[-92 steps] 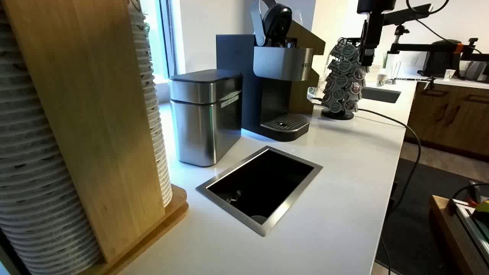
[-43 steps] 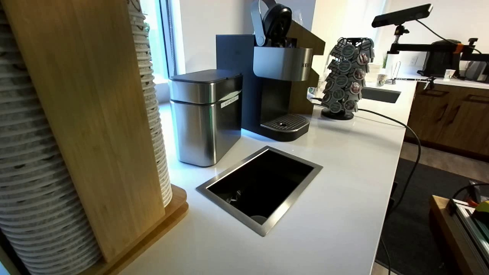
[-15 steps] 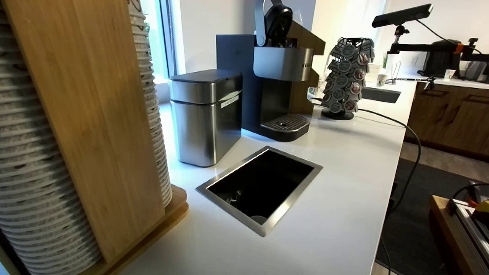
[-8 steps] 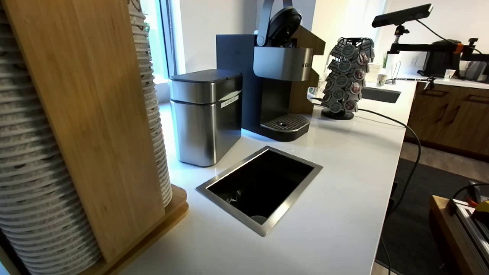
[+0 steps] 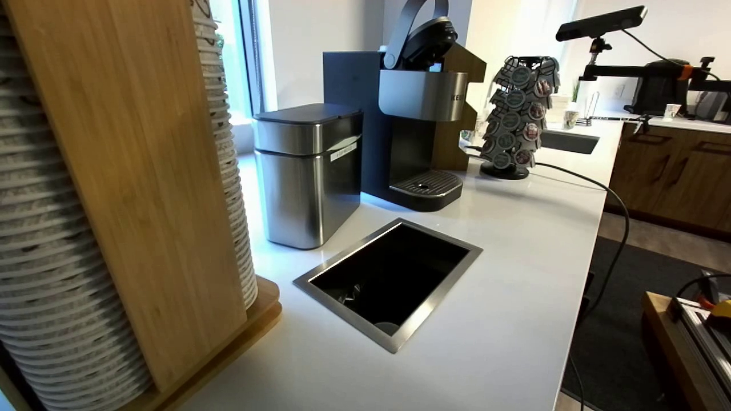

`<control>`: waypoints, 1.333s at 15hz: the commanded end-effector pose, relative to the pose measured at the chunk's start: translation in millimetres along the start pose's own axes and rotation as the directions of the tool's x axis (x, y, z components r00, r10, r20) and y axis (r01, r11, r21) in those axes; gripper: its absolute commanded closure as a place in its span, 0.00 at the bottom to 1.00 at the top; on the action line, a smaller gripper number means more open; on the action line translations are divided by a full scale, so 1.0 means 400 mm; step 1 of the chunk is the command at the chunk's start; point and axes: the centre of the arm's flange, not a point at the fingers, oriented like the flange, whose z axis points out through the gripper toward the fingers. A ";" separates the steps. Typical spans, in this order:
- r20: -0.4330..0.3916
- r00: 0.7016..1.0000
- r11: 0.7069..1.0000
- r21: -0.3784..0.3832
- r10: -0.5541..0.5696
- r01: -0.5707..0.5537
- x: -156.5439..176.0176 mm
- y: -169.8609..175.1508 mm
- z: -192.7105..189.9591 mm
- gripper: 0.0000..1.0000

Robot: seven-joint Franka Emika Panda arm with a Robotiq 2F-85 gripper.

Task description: Close the top on the coffee maker

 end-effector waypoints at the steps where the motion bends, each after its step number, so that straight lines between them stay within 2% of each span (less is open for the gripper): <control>1: 0.077 0.996 0.999 0.031 0.035 -0.037 -0.007 0.031 -0.012 1.00; 9: 0.212 0.977 0.999 0.042 0.023 -0.033 -0.040 0.051 0.042 1.00; 16: 0.377 0.926 0.999 0.031 0.009 -0.023 -0.084 0.084 0.100 1.00; 20: 0.449 0.893 0.996 0.088 -0.015 -0.028 -0.102 0.096 0.122 1.00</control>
